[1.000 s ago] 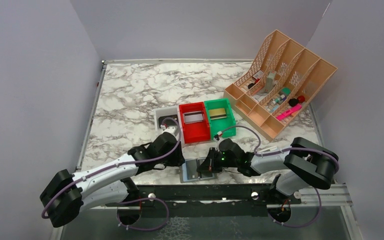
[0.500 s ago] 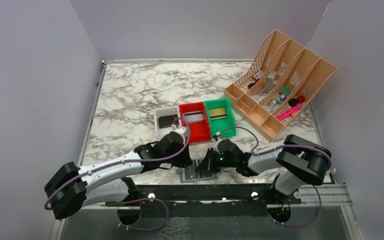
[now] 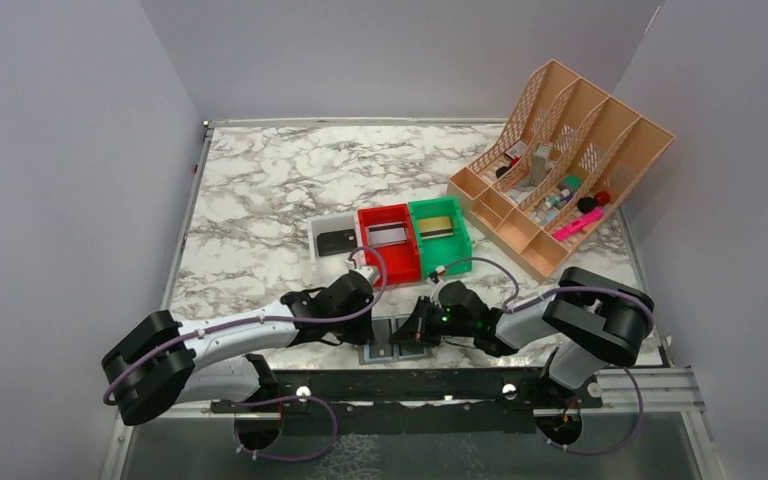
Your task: Take the credit cards out of the card holder
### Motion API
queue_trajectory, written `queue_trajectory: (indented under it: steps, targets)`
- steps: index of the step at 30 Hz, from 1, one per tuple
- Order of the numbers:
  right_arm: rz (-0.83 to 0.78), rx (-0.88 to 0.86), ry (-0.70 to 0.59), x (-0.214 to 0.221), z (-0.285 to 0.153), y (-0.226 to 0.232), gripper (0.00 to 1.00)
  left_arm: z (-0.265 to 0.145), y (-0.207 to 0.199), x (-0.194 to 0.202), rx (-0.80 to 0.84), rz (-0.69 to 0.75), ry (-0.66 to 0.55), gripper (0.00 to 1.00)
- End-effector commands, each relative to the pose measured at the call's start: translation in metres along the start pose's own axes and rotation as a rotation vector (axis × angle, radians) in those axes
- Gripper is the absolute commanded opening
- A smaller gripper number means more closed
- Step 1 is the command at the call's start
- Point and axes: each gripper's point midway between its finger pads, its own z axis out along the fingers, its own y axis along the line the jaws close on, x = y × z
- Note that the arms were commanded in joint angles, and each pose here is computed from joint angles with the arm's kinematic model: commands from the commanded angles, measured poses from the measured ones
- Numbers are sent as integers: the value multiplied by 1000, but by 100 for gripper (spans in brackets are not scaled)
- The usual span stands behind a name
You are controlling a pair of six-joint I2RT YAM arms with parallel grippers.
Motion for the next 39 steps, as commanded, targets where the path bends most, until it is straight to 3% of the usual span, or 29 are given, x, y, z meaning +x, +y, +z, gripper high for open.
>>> queue_trajectory:
  steps: [1, 7, 28, 33, 39]
  targets:
    - [9, 5, -8, -1, -1, -4, 5, 6, 16, 6, -80, -3, 5, 7]
    - [11, 16, -18, -1, -5, -9, 6, 10, 24, 10, -135, 1, 22, 2]
    - [6, 43, -72, -7, -22, -14, 4, 7, 32, 12, -185, 16, 28, 0]
    - [-4, 10, -72, -9, -19, -5, 10, 8, 28, 11, -175, 31, 31, 0]
    - [-1, -35, -55, -9, -12, 7, 25, 9, 27, 13, -172, 39, 39, 0]
